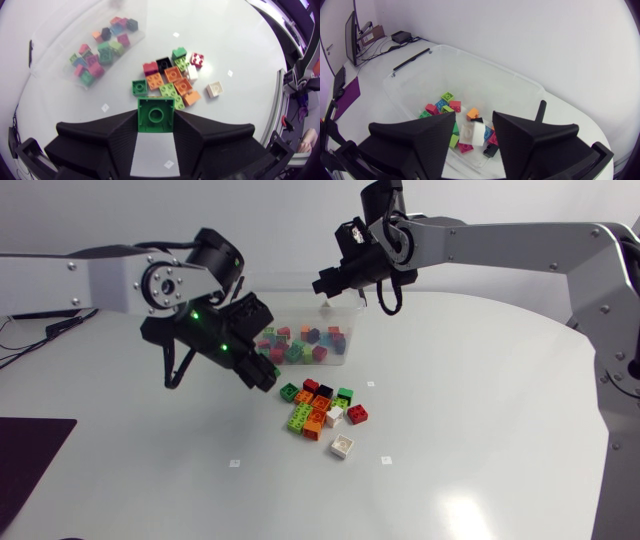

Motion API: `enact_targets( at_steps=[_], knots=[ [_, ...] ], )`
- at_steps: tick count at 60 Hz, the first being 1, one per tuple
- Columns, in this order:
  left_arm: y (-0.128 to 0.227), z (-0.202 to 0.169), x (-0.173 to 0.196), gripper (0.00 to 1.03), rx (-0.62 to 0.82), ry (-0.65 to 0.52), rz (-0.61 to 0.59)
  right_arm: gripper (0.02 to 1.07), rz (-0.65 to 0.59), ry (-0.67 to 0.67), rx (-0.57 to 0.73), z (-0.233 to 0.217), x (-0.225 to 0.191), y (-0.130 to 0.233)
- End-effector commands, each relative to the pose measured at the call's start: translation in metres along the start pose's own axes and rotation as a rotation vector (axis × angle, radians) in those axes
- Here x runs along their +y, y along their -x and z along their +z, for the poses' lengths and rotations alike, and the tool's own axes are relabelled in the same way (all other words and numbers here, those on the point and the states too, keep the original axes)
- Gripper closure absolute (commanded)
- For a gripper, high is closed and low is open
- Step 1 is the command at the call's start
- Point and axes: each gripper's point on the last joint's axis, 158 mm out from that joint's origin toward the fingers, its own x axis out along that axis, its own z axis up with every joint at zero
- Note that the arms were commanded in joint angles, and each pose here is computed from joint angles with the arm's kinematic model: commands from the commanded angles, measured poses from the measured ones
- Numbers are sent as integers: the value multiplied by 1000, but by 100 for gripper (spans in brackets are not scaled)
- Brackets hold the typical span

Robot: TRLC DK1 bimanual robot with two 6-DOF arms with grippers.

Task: Place the duplo bricks in the container

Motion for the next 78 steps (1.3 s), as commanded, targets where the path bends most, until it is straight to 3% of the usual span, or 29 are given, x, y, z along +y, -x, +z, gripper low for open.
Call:
enact_targets(
  at_steps=[1, 10, 23, 48, 65, 73, 78],
  knots=[
    [17, 33, 22, 72, -98, 38, 36, 13, -4, -17, -26, 11, 3, -1],
    [25, 69, 54, 72, -198, 83, 85, 9, -8, -7, -39, 16, 5, 30],
    [29, 108, 81, 72, -313, 125, 129, 9, 1, 8, -1, -14, 14, 78],
    [12, 148, 134, 72, -476, 201, 195, 10, 141, 114, 238, -147, 89, 128],
    [-13, 154, 155, 72, -478, 228, 203, 10, 222, 243, 456, -245, 132, 141],
    [-22, 159, 162, 58, -480, 240, 206, 10, 230, 261, 511, -264, 133, 137],
    [-24, 159, 165, 37, -479, 243, 210, 10, 236, 272, 535, -270, 134, 130]
  ],
)
